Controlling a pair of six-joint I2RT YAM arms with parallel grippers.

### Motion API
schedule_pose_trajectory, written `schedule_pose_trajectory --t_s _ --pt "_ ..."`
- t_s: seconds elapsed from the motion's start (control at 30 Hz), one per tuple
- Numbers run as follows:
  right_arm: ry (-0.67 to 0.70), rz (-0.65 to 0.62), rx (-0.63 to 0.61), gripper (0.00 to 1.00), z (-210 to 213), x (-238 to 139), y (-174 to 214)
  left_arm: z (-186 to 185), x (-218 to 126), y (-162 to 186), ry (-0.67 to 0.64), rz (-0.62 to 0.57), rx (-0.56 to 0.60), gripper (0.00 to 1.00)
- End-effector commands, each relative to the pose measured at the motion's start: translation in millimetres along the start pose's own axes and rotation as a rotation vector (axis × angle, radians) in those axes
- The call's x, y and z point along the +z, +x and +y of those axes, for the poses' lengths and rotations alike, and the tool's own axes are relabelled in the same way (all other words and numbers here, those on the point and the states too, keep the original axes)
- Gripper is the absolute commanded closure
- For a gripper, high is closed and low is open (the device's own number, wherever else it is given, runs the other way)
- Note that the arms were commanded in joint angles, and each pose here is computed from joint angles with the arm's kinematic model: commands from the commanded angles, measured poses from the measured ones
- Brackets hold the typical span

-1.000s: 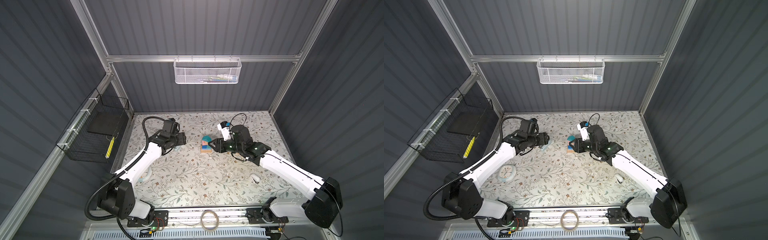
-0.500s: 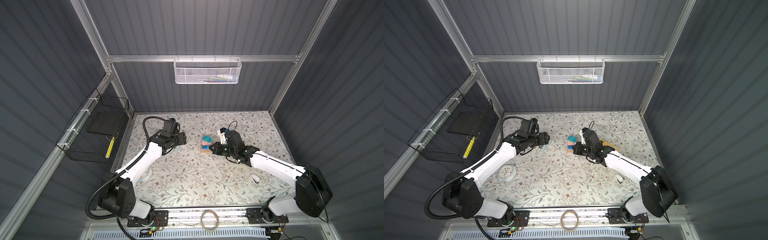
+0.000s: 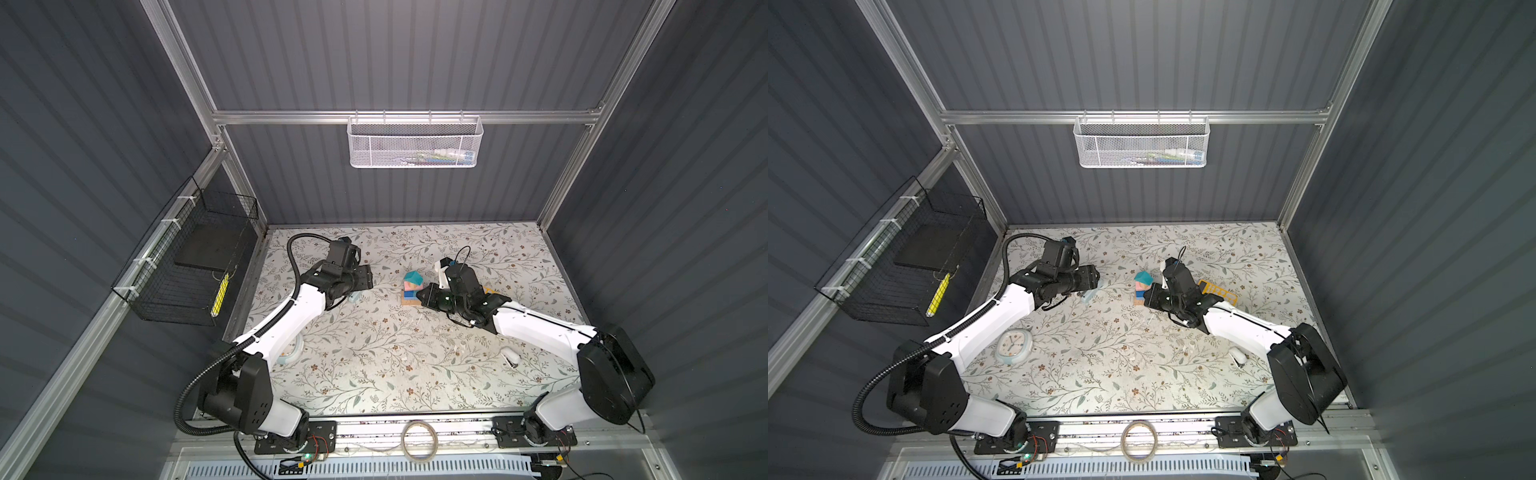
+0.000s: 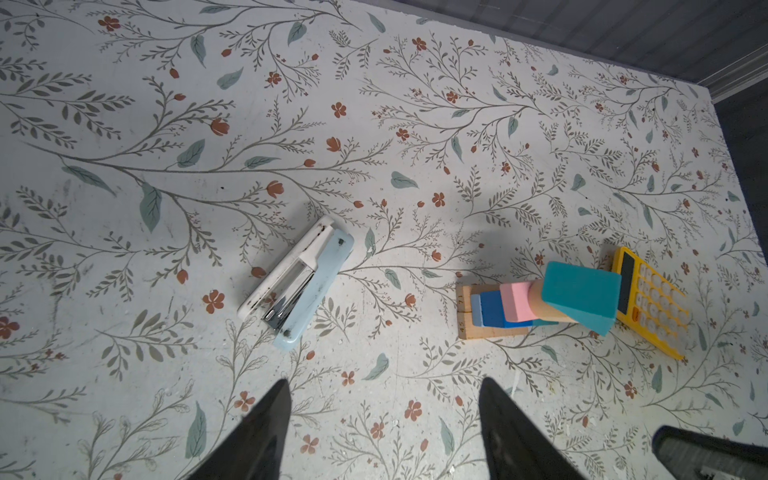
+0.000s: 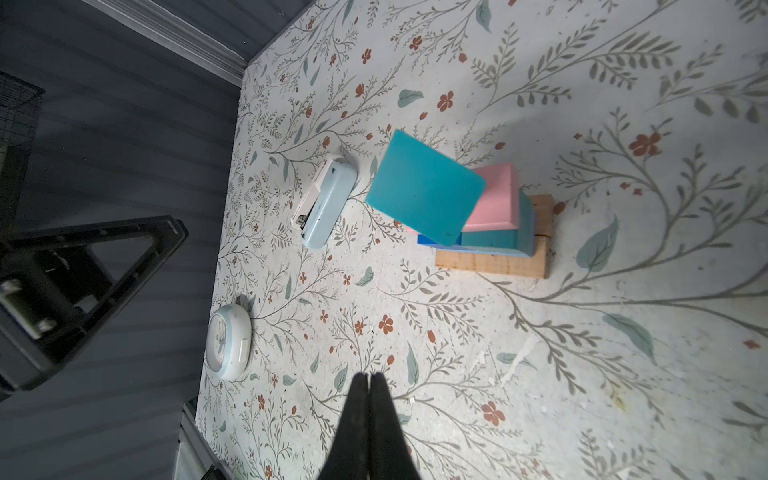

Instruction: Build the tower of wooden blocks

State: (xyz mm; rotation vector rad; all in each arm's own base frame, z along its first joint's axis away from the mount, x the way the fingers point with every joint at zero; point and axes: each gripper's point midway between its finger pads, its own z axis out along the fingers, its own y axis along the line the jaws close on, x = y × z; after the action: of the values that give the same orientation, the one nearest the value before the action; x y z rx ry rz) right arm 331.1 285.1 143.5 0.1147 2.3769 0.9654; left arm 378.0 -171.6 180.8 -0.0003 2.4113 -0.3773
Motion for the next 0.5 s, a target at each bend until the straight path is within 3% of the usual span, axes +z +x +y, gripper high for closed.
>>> schedule_pose_trajectory --t_s 0.0,0.47 --pt "0.037 -0.036 0.032 1.0 -10.0 6.5 -1.7 7.7 -6.0 -2.1 -0.026 -0.017 0.018 0.28" --pt "0.044 -0.08 0.052 1.0 -12.1 16.4 -11.3 7.5 -5.3 -1.7 -0.025 -0.015 0.023 0.28"
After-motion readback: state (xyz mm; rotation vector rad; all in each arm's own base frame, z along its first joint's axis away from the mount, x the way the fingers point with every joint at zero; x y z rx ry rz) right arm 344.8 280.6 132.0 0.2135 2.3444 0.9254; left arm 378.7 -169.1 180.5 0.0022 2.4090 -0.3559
